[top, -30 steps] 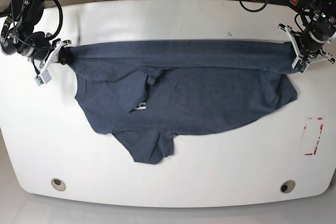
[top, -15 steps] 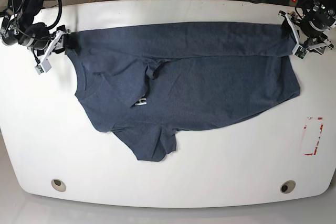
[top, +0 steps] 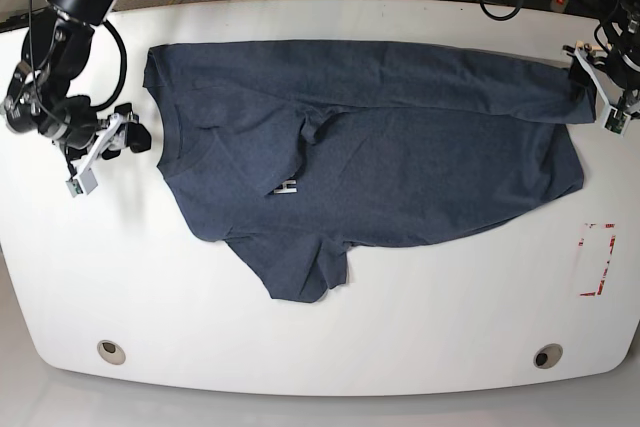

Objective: Fold the T-shirt properly

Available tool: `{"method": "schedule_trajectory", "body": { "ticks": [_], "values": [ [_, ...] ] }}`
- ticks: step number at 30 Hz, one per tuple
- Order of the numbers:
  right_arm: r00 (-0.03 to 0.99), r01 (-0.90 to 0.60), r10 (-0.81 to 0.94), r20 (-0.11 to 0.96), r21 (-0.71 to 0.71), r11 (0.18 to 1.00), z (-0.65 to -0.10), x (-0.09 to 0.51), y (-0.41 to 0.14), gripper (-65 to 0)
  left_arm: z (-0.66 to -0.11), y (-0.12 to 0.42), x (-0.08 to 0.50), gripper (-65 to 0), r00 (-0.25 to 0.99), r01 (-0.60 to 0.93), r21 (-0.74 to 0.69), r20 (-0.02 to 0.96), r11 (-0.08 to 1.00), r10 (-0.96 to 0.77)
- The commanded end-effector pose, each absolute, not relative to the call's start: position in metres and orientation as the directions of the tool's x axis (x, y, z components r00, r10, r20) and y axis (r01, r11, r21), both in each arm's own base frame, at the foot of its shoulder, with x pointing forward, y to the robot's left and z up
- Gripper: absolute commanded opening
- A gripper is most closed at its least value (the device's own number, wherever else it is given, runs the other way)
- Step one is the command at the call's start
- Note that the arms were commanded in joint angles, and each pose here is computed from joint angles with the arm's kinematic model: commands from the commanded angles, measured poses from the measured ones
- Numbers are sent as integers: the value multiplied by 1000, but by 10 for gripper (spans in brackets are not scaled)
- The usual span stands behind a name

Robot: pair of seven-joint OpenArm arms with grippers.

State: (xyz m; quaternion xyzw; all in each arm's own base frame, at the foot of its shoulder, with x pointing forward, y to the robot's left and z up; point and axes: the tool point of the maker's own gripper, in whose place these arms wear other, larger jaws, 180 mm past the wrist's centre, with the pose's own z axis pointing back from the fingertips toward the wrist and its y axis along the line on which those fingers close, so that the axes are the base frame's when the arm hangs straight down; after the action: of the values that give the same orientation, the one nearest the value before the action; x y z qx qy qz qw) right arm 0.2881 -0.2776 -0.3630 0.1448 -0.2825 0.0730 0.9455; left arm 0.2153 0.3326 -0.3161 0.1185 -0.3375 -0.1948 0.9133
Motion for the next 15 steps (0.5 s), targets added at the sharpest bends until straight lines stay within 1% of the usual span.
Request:
{"method": "schedule_trajectory", "body": {
  "ticks": [1,5,10,15],
  "values": [
    [797,-213,45,603,210,954,-346,319,-282,-257,-300,333,225,-217,655,266,365,610,892,-446],
    [802,-206,35,596,221,953,-344,349,-277,-257,-298,328,227,-217,643,269,344,632,900,-433],
    [786,-232,17,619,269,935,-349,384,-258,-257,-294,321,230,-217,621,271,304,669,913,-408],
    [787,-225,-22,617,320,920,-362,404,-249,-257,-279,333,225,-217,600,220,282,716,934,-358]
  ]
}}
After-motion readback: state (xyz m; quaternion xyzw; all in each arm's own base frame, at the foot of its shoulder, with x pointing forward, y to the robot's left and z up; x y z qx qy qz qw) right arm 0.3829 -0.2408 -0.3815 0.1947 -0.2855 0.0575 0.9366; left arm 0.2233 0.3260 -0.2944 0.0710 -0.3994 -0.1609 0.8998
